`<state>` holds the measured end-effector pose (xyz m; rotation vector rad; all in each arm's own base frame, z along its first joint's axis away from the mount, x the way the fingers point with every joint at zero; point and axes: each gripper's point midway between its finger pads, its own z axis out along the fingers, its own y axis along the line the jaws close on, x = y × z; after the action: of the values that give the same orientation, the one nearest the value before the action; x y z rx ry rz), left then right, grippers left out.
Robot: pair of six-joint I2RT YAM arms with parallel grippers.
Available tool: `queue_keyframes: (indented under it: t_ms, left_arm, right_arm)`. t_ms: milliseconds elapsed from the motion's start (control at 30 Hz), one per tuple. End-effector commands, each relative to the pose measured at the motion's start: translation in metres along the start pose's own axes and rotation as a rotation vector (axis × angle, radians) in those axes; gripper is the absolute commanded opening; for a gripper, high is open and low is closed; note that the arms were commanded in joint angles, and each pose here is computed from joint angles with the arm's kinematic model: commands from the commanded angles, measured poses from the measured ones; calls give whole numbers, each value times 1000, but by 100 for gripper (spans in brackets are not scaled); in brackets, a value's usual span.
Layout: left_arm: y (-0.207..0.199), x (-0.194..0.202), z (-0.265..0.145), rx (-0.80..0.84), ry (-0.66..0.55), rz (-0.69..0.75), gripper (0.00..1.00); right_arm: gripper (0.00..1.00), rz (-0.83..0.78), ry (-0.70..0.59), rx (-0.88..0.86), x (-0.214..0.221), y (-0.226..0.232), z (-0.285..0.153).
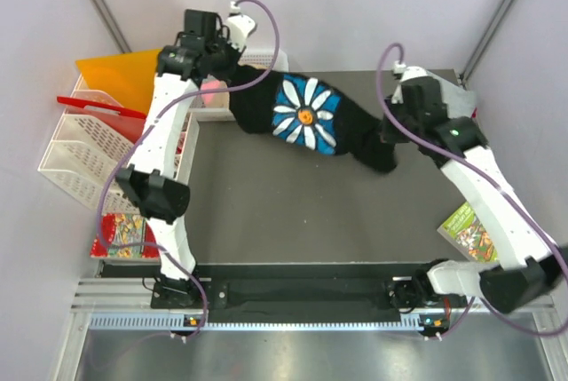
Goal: Fold and stack the t-shirts
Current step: Flatten out the tshirt
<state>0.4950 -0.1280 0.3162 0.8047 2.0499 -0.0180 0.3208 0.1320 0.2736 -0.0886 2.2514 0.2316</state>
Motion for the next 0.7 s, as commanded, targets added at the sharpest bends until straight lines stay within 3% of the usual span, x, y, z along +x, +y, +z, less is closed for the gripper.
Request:
queue_keyframes:
  t_ms: [0, 200, 367, 533, 667]
  left_arm:
    - [42, -75, -108, -244, -283, 32, 0]
    - [39, -92, -178, -279, -386, 30, 0]
    - [7, -50, -205, -171, -258, 51, 0]
    - [-19, -14, -219, -71, -140, 61, 0]
    - [-28, 10, -205, -35, -49, 33, 0]
  right_arm:
    - [0, -23, -18, 185, 3, -39, -44]
    - [0, -16, 20, 160, 23, -42, -76]
    - [0, 11, 128, 138, 56, -44, -102]
    - [0, 37, 108, 53, 44, -31, -140]
    - [0, 8, 175, 43, 51, -28, -134]
